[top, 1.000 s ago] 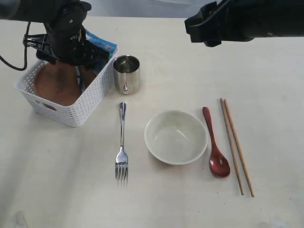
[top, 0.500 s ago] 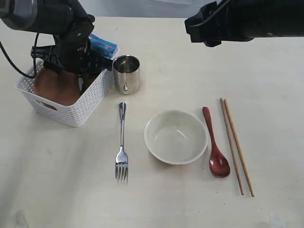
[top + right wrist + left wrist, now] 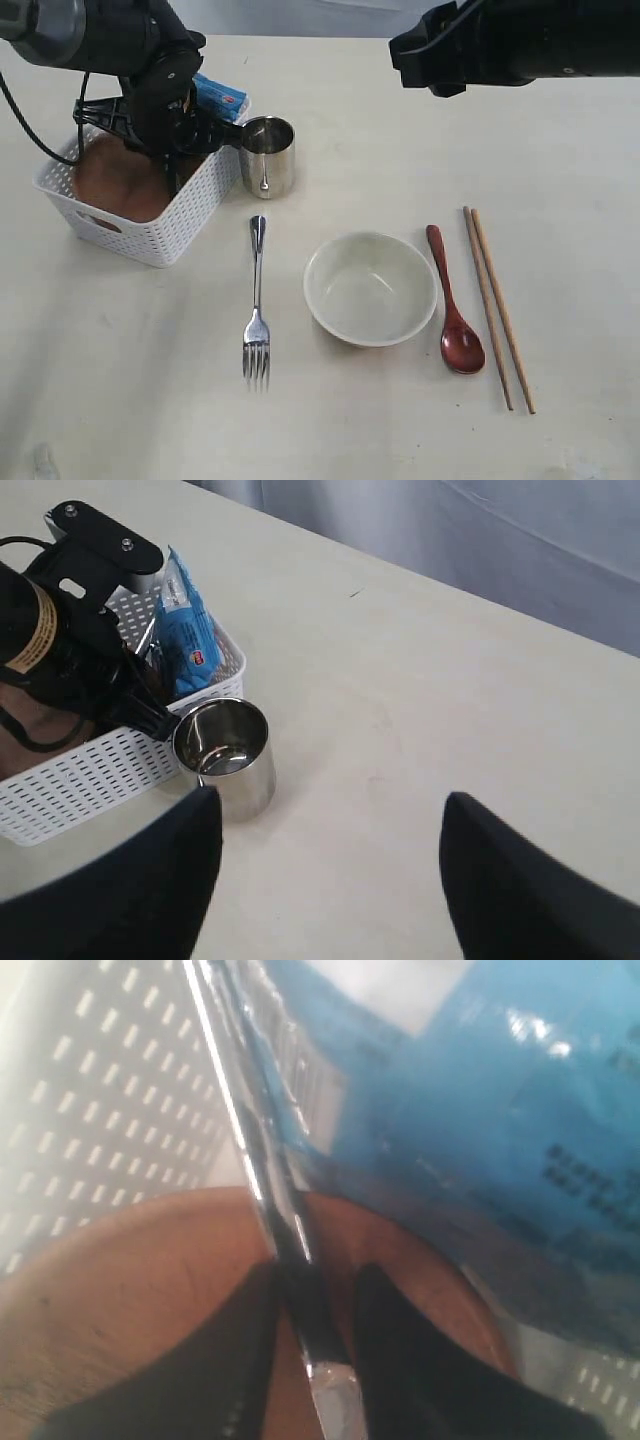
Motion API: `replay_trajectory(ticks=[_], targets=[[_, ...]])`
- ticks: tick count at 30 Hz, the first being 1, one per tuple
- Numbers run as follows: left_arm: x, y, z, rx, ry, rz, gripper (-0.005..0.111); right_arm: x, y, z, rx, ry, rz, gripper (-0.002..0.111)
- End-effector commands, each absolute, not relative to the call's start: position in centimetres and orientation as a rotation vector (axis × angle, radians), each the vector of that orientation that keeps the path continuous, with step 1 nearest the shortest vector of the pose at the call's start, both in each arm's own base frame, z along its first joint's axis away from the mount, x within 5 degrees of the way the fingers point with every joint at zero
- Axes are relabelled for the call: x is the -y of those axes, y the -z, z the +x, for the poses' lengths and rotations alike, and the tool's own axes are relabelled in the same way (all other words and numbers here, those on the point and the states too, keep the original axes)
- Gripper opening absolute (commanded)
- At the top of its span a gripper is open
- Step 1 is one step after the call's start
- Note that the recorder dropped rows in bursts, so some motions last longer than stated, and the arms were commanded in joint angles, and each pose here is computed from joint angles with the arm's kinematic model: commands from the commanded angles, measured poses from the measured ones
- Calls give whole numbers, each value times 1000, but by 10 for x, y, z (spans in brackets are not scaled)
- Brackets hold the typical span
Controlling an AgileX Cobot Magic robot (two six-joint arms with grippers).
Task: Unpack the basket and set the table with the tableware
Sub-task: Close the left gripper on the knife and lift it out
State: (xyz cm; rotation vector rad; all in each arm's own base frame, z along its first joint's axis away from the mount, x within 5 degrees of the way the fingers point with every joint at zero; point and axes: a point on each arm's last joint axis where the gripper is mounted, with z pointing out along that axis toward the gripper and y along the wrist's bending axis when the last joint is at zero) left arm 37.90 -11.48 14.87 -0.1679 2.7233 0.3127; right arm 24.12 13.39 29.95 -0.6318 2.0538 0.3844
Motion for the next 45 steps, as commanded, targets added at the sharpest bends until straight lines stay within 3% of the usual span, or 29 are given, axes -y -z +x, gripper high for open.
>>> replay_trajectory(ticks=[1,8,11,18,45], targets=[[113,-138,376,-2760,-361,-166,15,-132,-300,242,-2047,-374,-625,60],[113,-138,376,-2766,-369,-133,12,-132,-300,242,-2047,-374,-625,60],[113,-139,376,-2765,-371,-125,0,-132,-300,242,-2047,-374,-625,60],[113,-150,375,-2742,-354,-122,0,-132,-301,243,-2043,-373,-617,60],[122,-246,344,-2594,-269,-41,0,-132,-301,243,-2039,-369,-622,60]])
